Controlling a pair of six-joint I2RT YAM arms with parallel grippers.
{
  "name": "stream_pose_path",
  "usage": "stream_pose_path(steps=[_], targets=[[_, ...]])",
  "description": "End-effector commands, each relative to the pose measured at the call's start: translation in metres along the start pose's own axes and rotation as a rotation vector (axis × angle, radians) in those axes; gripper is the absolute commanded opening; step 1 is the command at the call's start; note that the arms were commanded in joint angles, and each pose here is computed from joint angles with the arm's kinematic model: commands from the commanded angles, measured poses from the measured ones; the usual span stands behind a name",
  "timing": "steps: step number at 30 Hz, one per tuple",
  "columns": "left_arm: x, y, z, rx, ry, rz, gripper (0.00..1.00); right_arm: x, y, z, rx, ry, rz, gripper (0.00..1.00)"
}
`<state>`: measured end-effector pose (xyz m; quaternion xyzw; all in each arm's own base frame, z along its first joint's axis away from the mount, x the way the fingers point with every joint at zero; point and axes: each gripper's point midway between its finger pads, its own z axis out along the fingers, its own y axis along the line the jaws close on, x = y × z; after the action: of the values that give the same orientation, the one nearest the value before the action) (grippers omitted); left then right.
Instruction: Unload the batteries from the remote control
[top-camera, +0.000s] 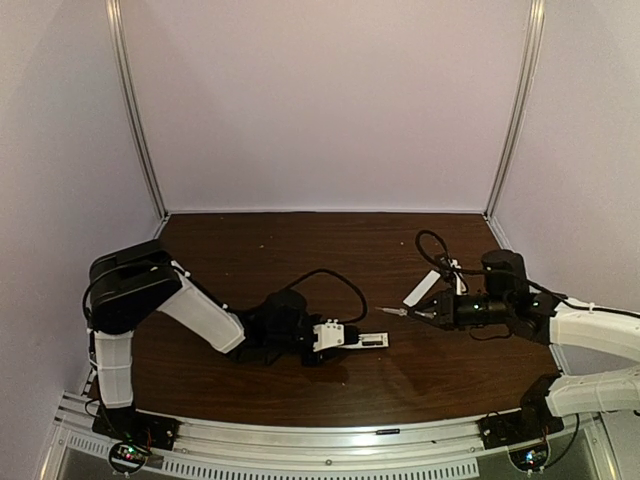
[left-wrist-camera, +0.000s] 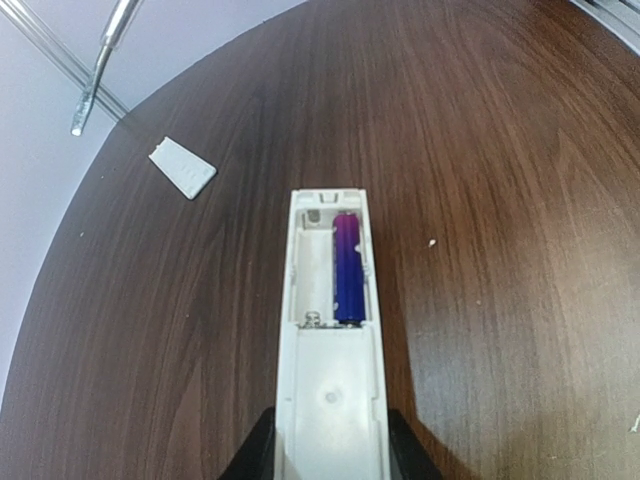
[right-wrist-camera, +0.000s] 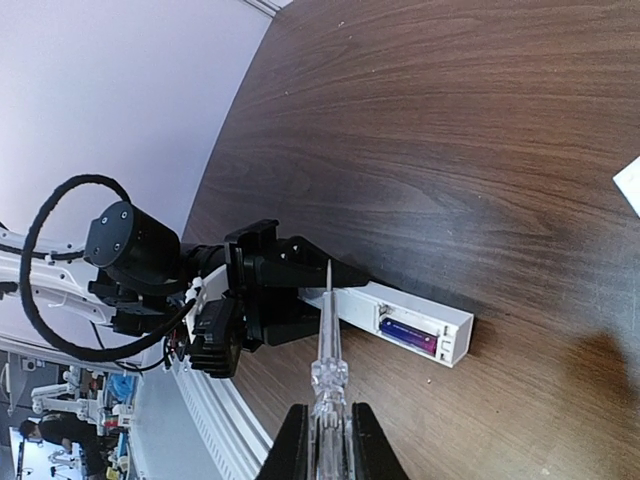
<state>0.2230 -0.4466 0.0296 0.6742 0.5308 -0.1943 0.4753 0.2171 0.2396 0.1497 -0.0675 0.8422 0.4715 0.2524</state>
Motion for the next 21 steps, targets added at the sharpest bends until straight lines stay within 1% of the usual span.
stream_pose_path(steps=[1, 5, 9, 16, 21], targets=[[-0.007, 0.004, -0.009, -0.019, -0.007, 0.018, 0.00, -0.010, 0.003, -0.004, 0.105, -0.008, -0.080, 0.00], [-0.002, 0.013, -0.012, -0.068, 0.023, 0.025, 0.00, -0.020, 0.007, -0.013, 0.231, -0.017, -0.138, 0.00], [0.002, 0.023, -0.017, -0.148, 0.038, 0.049, 0.00, -0.038, 0.020, -0.024, 0.308, -0.049, -0.206, 0.00], [0.001, 0.028, -0.022, -0.179, 0.030, 0.075, 0.00, -0.071, 0.029, -0.045, 0.445, -0.162, -0.332, 0.00], [-0.002, 0.030, -0.029, -0.204, 0.012, 0.100, 0.00, -0.087, 0.046, -0.050, 0.428, -0.235, -0.426, 0.00]])
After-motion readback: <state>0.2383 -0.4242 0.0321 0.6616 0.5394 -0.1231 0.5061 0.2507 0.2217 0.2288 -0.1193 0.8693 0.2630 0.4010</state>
